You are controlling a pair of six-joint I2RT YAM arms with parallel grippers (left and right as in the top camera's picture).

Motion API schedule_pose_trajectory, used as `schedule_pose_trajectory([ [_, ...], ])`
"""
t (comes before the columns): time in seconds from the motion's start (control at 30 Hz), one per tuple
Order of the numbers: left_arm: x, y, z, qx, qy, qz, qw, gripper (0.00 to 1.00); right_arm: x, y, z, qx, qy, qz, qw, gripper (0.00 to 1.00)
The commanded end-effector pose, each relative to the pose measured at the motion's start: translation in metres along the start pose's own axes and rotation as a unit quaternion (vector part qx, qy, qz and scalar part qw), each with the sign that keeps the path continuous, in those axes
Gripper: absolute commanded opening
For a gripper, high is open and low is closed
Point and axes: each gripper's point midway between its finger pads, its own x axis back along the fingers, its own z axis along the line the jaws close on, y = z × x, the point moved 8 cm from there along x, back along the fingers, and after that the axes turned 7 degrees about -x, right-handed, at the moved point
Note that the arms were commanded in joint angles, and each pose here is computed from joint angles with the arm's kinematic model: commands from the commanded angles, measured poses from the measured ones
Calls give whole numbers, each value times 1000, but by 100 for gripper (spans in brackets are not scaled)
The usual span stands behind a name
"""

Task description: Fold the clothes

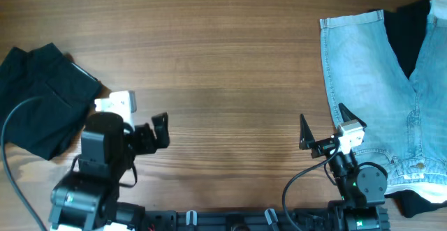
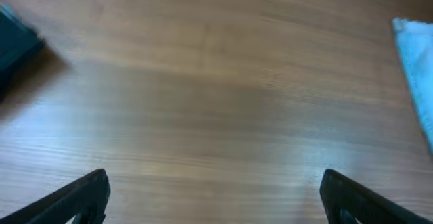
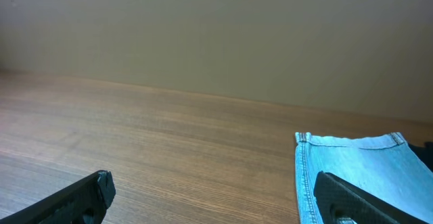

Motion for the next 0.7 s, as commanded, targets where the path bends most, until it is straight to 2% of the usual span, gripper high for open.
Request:
schedule_pose_trajectory([
  [0.0,6,-16,16,29,16,-31,999,100,1,2,3,10,15,-7,1000,100],
  [0.13,-29,-44,33,47,-20,-180,982,100,1,2,3,10,15,-6,1000,100],
  [0.2,-46,-55,37,31,-39,-273,961,100,1,2,3,10,15,-6,1000,100],
  [0.27,-53,-60,39,20,-47,-334,941,100,1,2,3,10,15,-6,1000,100],
  [0.37,-54,-64,41,-3,-29,-335,942,100,1,2,3,10,15,-6,1000,100],
  [0.67,-54,-64,40,-2,-31,-335,942,100,1,2,3,11,15,-6,1000,100],
])
